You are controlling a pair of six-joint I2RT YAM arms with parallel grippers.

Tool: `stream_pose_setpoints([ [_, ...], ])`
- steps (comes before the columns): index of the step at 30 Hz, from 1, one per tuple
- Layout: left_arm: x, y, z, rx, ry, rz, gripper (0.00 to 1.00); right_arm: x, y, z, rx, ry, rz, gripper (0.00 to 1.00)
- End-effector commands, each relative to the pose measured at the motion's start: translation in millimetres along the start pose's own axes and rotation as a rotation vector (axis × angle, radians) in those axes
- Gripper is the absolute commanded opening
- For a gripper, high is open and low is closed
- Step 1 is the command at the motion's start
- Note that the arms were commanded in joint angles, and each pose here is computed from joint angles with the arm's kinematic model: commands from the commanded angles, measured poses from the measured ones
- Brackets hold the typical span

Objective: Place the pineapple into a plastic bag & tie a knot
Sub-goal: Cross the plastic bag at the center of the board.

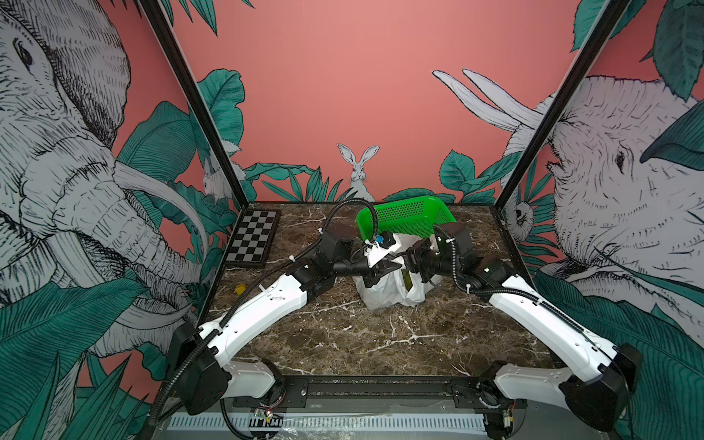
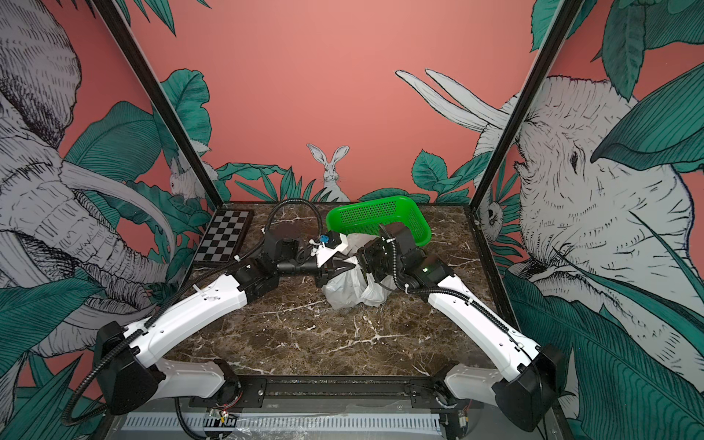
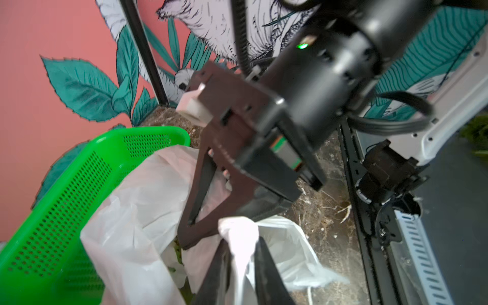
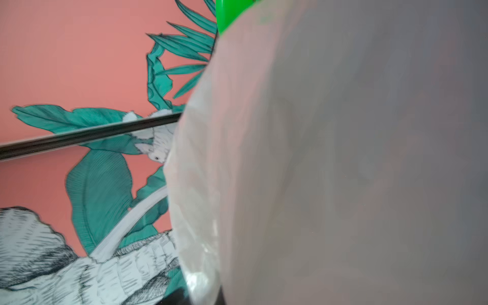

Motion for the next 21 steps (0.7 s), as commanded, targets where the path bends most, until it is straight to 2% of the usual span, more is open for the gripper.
stream_pose_setpoints([
  [1,-28,-32,-4,0.042,-0.047,-0.086,0.45,-3,-11,3,0.089,-0.042,-0.051,0.0],
  [3,-46,-38,5,0.042,-0.118,-0.098,0.56,-5,-15,-5,0.078,-0.019,-0.05,0.0],
  [5,-61,-35,12,0.034,-0.177,-0.071,0.63,-5,-17,-9,0.064,-0.014,-0.034,0.0],
  [9,-64,-4,27,0.024,-0.244,0.041,0.65,-8,-16,-9,0.005,-0.011,-0.002,0.0],
  [13,-48,-15,48,0.04,-0.219,-0.004,0.65,-15,-11,-1,-0.068,-0.015,0.035,0.0],
  [17,-23,-16,53,0.007,-0.115,-0.032,0.6,-19,-4,12,-0.136,-0.053,0.072,0.0],
  [19,-15,-15,51,-0.003,-0.071,-0.054,0.53,-23,-3,17,-0.171,-0.071,0.083,0.0],
  [21,-9,-11,50,-0.018,-0.044,-0.051,0.41,-24,0,23,-0.204,-0.092,0.109,0.0],
])
Point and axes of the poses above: each gripper's point midway between its finger pads, its own x axis out along the fingers, its own z axis along the line the jaws close on, y = z × x, the point moved 3 cm from there along -x, back along the fingers, and after that the axes turned 13 degrees about x, right-handed, at the moved point
